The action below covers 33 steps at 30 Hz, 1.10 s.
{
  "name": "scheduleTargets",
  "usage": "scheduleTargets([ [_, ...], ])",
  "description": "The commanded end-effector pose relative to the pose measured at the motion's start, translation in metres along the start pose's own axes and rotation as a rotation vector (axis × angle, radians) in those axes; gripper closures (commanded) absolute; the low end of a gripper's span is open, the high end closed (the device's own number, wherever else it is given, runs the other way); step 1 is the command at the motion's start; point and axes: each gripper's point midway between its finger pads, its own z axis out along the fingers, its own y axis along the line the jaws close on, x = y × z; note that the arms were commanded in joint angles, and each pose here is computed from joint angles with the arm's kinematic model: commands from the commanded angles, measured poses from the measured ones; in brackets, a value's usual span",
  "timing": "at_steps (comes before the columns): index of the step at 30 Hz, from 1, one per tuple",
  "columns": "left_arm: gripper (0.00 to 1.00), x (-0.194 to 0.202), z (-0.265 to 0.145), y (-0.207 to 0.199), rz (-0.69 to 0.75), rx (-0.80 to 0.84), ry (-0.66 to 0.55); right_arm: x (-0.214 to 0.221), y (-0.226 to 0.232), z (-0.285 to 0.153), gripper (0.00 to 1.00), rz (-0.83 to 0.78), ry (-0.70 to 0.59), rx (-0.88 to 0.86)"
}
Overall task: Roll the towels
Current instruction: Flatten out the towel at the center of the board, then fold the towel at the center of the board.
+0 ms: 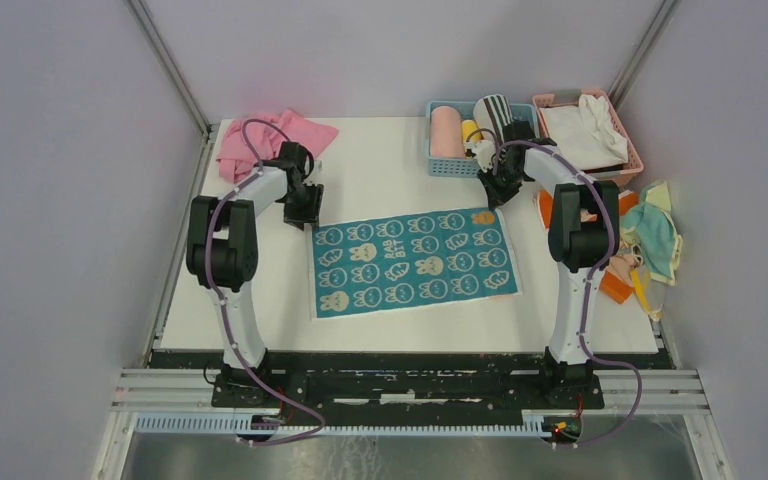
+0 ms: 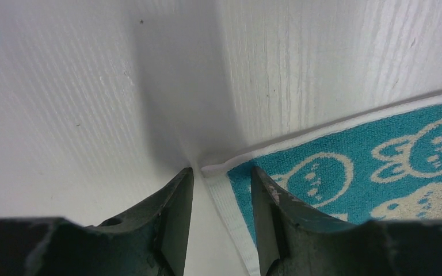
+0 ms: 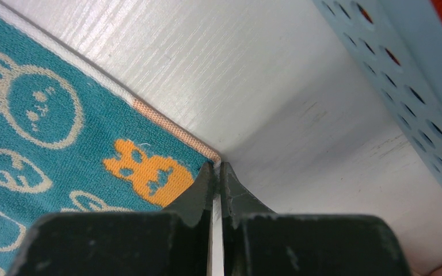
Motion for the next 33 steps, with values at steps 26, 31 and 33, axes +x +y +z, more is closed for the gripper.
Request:
scheduleTargets([
  [26, 0.97, -0.083, -0.055, 0.002, 0.124, -0.059, -0.21, -0.065, -0.021, -0.086, 0.99, -0.036, -0.285, 0.224],
  [31, 0.97, -0.084, -0.068, 0.007, 0.136, -0.091, -0.268, -0.062, -0.019, -0.102, 0.99, -0.073, -0.307, 0.267],
  [33, 0.97, -0.079, -0.075, 0.008, 0.133, -0.101, -0.282, -0.054, -0.015, -0.106, 0.99, -0.091, -0.297, 0.274],
])
